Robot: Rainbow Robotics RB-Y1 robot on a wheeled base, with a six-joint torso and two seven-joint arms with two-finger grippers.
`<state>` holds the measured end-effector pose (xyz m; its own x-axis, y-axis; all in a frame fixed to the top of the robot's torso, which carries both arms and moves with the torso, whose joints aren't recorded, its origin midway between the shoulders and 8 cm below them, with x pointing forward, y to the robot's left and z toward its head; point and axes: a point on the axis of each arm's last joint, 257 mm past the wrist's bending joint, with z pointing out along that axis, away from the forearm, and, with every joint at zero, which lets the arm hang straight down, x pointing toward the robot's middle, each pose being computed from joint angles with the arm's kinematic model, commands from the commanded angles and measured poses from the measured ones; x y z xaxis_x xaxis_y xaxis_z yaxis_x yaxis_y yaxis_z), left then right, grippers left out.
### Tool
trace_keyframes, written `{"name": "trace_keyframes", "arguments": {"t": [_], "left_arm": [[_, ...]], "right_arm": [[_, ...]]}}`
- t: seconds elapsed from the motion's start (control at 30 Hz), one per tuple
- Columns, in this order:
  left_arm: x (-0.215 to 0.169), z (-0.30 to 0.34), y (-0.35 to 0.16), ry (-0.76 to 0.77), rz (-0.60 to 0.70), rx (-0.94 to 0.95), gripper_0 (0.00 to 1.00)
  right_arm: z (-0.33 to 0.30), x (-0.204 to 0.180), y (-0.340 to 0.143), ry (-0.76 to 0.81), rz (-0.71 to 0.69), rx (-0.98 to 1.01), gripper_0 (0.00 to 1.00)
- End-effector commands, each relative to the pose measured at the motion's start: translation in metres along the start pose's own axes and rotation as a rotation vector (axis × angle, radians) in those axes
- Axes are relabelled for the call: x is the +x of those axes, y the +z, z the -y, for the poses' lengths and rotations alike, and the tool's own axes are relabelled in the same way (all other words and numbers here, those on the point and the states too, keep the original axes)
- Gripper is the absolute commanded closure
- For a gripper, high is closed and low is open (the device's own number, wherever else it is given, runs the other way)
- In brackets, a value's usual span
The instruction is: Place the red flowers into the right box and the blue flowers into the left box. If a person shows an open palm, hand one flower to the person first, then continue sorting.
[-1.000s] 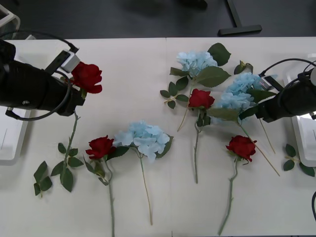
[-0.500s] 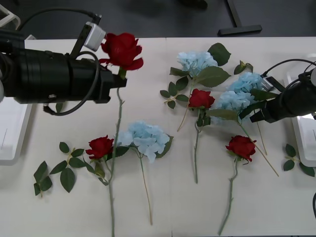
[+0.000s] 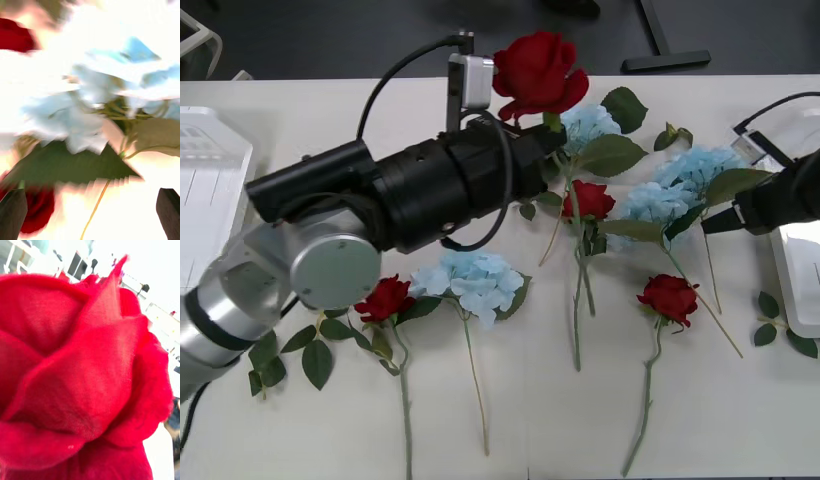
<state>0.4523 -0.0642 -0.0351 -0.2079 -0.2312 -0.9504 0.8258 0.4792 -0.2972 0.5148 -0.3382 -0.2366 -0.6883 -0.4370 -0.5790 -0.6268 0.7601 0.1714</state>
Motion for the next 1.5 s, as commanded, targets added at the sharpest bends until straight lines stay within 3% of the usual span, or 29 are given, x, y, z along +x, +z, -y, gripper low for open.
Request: {"name": "trace_keyframes", "arguments": {"t": [0.03,0.27,0.5,0.93,0.97,1.0,1.03,1.07,1.13,1.5], "left_arm": [[-0.036,0.034,0.038,-0.064,0.089,0.075,1.00],[-0.052,0.032,0.076,-0.063,0.115,0.069,1.00],[-0.066,0.033,0.096,-0.088,0.186,0.064,1.00],[-0.064,0.035,0.097,-0.074,0.184,0.065,1.00],[-0.064,0.035,0.097,-0.073,0.184,0.064,1.00],[-0.064,0.034,0.097,-0.069,0.184,0.063,1.00],[-0.064,0.034,0.097,-0.068,0.184,0.064,1.00],[-0.064,0.034,0.097,-0.060,0.185,0.062,1.00],[-0.064,0.033,0.096,-0.057,0.184,0.060,1.00],[-0.064,0.033,0.097,-0.034,0.185,0.057,1.00]], "right_arm": [[-0.011,-0.012,-0.065,-0.143,0.024,-0.075,0.00],[-0.096,-0.006,-0.070,-0.239,-0.013,-0.361,0.00],[-0.167,-0.031,-0.058,-0.234,0.089,-0.597,0.00],[-0.220,-0.085,-0.036,-0.110,0.199,-0.717,0.00],[-0.222,-0.087,-0.036,-0.110,0.204,-0.719,0.08],[-0.221,-0.088,-0.035,-0.112,0.208,-0.715,0.32],[-0.221,-0.089,-0.035,-0.109,0.209,-0.713,0.45],[-0.221,-0.088,-0.034,-0.109,0.203,-0.710,0.80],[-0.220,-0.085,-0.033,-0.109,0.190,-0.702,1.00],[-0.215,-0.077,-0.032,-0.094,0.154,-0.687,1.00]]}}
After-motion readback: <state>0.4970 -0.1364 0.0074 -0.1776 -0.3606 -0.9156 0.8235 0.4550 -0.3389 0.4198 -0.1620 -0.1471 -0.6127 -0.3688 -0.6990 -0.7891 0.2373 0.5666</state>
